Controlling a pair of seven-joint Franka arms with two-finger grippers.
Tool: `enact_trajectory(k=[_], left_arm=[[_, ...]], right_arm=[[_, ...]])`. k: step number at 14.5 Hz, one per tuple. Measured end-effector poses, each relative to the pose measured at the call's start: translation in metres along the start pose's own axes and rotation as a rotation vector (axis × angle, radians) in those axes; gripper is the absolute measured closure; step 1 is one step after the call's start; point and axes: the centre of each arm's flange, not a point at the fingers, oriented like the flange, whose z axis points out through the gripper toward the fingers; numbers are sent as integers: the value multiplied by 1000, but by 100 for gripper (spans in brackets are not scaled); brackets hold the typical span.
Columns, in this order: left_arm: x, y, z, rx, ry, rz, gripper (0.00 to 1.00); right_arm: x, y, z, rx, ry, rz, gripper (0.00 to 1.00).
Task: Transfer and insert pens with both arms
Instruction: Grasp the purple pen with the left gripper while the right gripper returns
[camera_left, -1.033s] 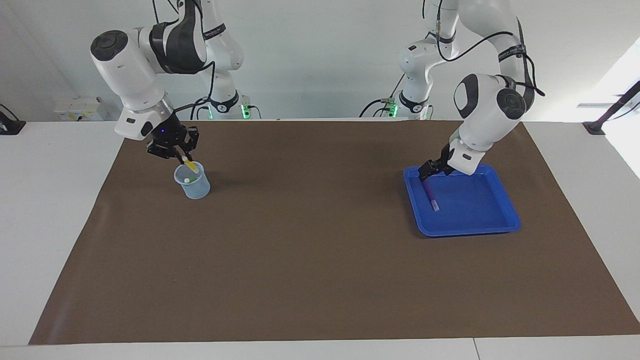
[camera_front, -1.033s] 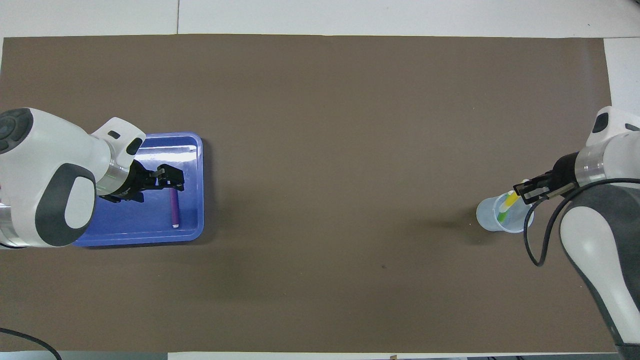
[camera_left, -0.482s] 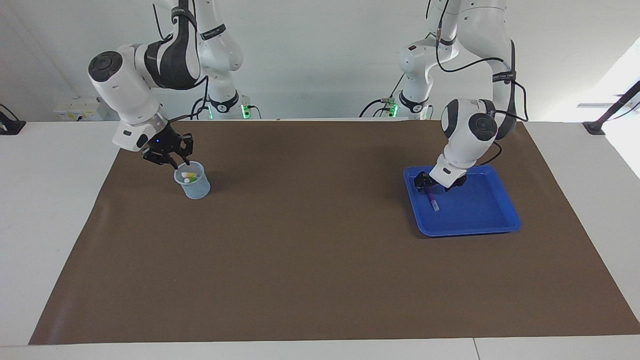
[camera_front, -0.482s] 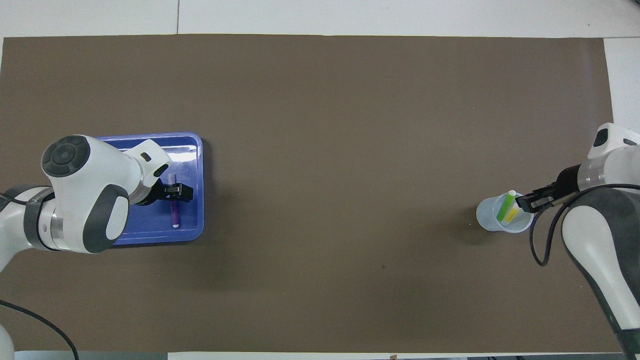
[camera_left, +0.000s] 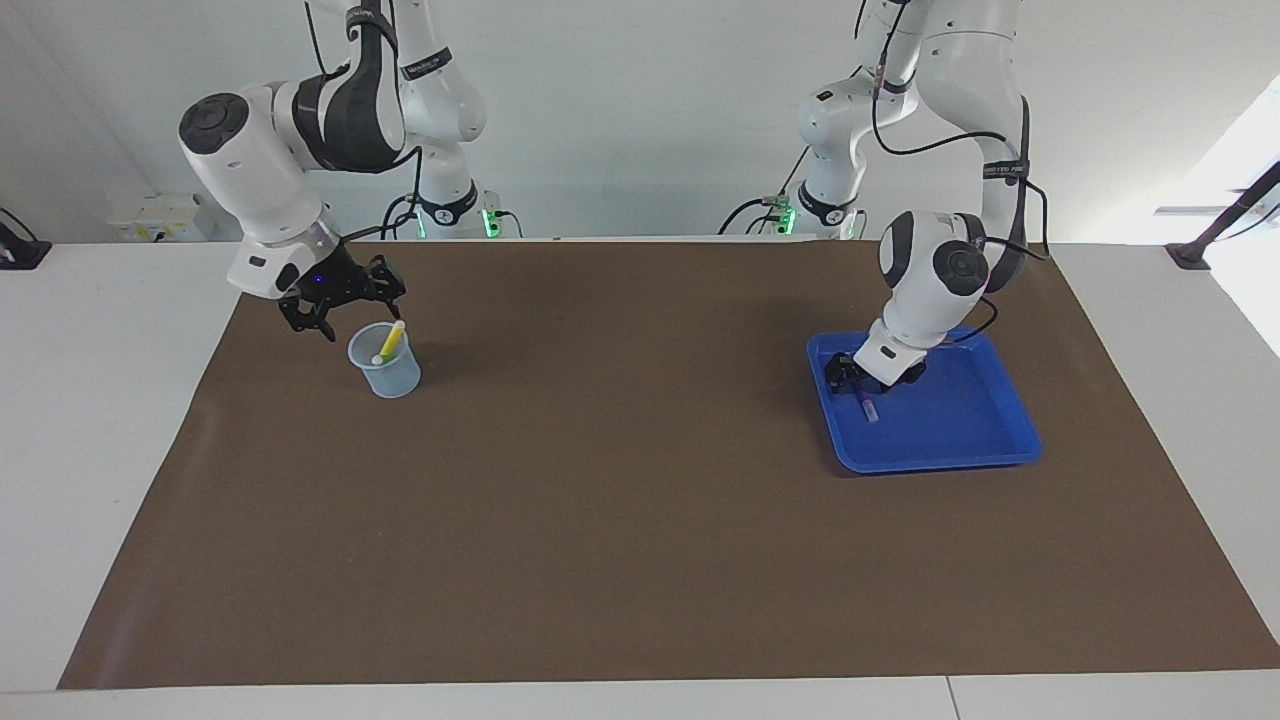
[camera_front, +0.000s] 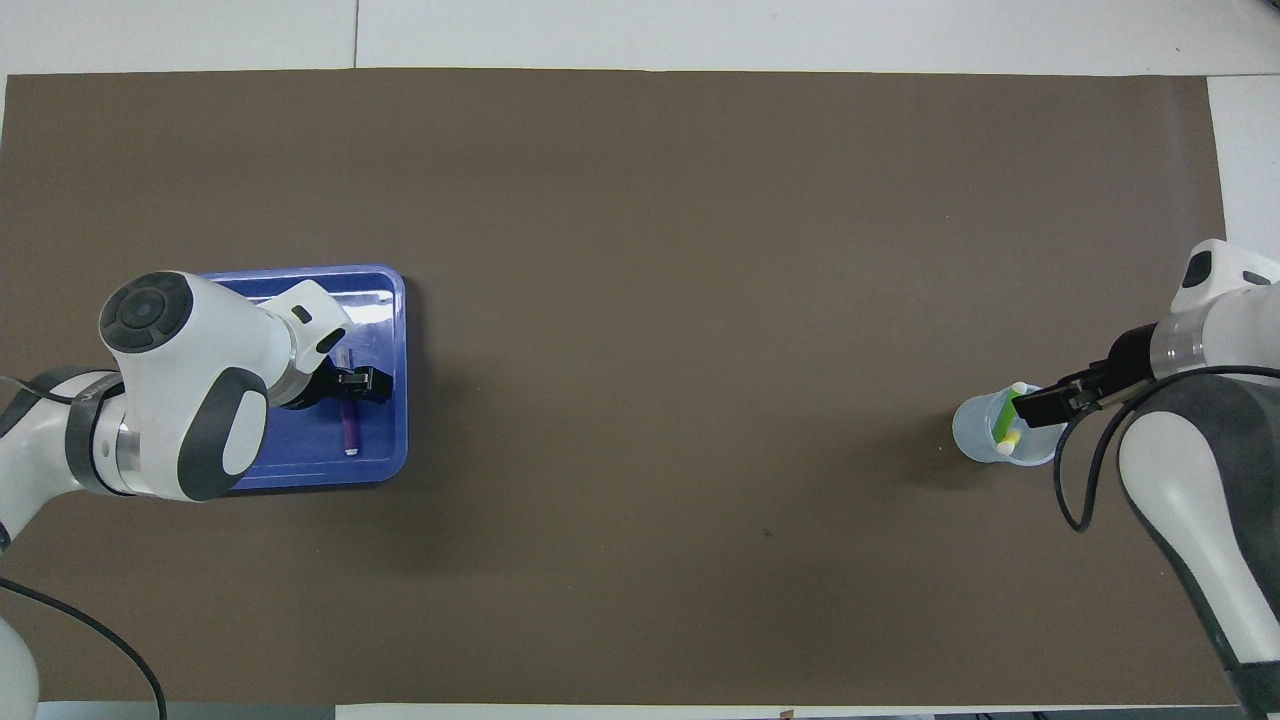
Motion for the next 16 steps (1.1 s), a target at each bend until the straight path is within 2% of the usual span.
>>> enact_trajectory(k=[1, 2, 4, 5, 6, 8, 9, 16], left_arm=[[0, 0, 0, 0, 0, 0, 14], [0, 0, 0, 0, 0, 0, 22], [1, -1, -2, 4, 6, 1, 45], [1, -1, -2, 4, 6, 2, 45], [1, -2, -3, 5, 8, 1, 51], [2, -4, -6, 8, 13, -1, 78], [2, -4, -6, 8, 13, -2, 83], [5, -5, -9, 7, 10, -5, 83]], right_arm=[[7, -15, -6, 36, 21, 26, 0], [14, -29, -10, 71, 38, 64, 0], [25, -57, -14, 150, 62, 174, 0], [28, -70, -15, 203, 68, 240, 0], [32, -80, -15, 254, 72, 295, 0], [37, -102, -16, 342, 71, 394, 0], [40, -110, -17, 379, 74, 432, 0], [55, -147, -27, 561, 112, 612, 0]])
